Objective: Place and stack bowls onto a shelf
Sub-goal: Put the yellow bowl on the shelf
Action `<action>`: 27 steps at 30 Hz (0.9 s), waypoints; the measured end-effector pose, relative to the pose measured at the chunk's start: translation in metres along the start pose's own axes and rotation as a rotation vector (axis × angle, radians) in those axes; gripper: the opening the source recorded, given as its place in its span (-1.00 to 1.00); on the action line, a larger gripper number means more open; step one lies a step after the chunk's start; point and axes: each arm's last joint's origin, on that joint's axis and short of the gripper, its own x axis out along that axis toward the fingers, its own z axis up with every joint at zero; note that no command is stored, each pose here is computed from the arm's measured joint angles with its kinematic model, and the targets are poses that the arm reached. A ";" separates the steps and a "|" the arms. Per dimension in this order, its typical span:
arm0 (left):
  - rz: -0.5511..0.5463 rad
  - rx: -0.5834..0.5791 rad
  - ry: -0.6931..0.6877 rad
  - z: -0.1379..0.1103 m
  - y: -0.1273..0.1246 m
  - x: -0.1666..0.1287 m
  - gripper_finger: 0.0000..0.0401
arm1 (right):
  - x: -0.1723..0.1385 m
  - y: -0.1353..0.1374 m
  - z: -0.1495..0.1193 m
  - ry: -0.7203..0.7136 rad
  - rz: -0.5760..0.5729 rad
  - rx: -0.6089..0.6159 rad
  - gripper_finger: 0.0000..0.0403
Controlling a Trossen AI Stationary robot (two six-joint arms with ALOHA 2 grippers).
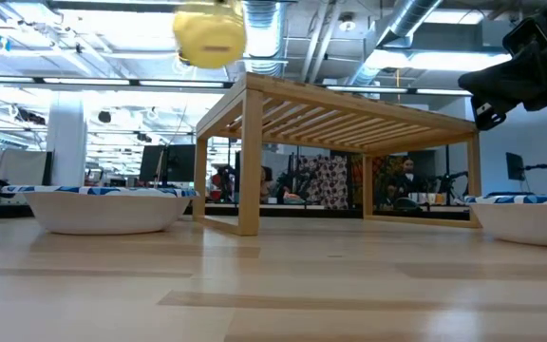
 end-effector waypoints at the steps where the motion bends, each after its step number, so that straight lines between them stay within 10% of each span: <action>1: 0.008 0.061 0.004 0.008 -0.003 0.007 -1.00 | 0.000 0.000 0.000 0.000 0.000 0.000 -0.78; 15: 0.065 0.543 0.101 0.033 -0.029 0.070 -1.00 | 0.000 0.000 0.000 0.000 0.000 0.000 -0.78; 27: 0.052 0.381 0.159 0.033 -0.024 0.085 -1.00 | 0.000 0.000 0.000 0.000 0.000 0.000 -0.78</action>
